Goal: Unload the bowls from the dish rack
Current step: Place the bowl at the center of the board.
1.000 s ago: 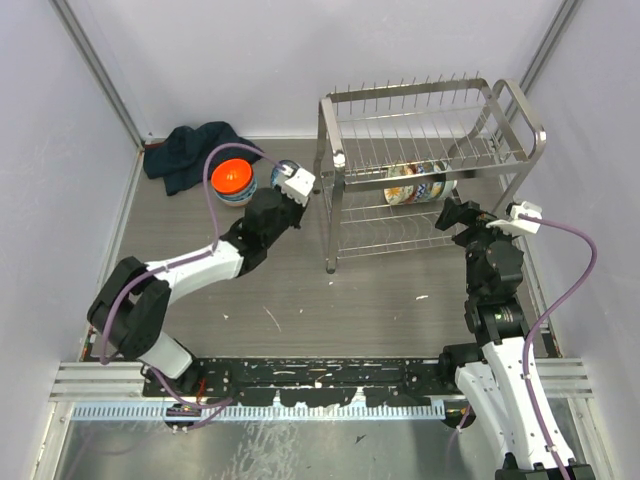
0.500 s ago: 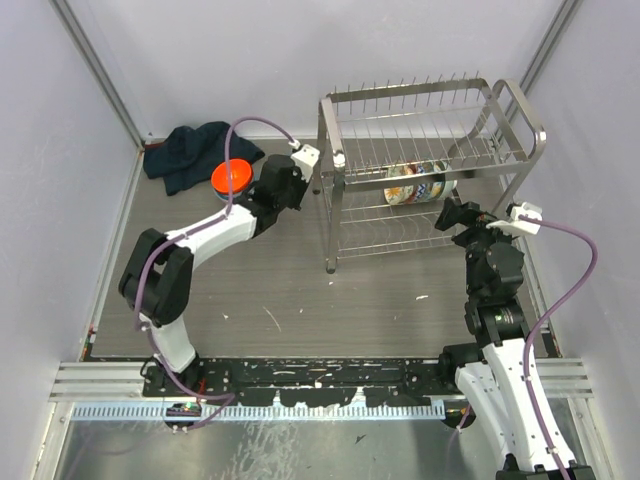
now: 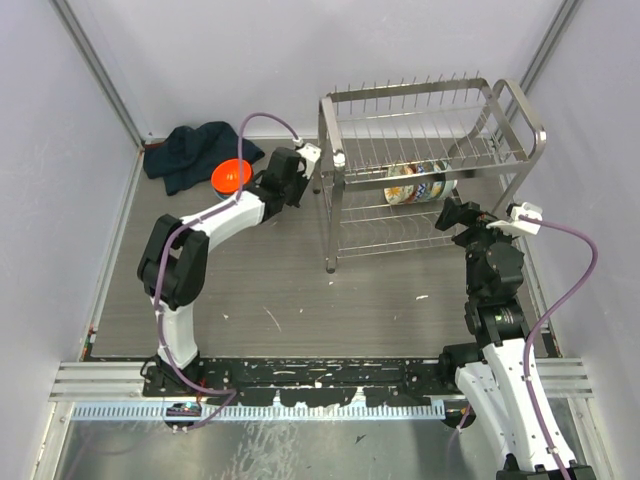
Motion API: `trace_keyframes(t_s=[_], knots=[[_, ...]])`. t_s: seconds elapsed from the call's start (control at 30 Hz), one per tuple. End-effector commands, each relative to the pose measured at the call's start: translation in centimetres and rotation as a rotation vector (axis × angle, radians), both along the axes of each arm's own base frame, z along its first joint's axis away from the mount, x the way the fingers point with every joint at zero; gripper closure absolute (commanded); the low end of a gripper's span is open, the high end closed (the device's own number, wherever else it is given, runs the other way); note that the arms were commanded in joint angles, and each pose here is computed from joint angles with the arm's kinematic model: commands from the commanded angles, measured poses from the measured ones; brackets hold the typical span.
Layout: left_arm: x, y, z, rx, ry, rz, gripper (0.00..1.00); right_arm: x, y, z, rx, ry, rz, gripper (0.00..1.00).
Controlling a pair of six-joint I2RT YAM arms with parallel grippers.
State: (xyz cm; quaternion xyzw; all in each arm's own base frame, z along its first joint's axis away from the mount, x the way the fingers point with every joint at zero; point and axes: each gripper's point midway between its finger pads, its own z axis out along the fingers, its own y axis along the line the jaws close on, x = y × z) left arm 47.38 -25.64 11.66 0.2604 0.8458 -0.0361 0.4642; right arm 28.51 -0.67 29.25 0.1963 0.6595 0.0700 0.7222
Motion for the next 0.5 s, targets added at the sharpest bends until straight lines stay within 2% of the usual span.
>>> trace_keyframes(t_s=[0.0, 0.47], knots=[[1.7, 0.3, 1.4, 0.02, -0.051, 0.016, 1.0, 0.0, 0.1, 2.0, 0.007, -0.059, 0.003, 0.0], [2.5, 0.5, -1.1, 0.078, -0.045, 0.007, 1.0, 0.3, 0.1, 2.0, 0.003, -0.054, 0.003, 0.0]])
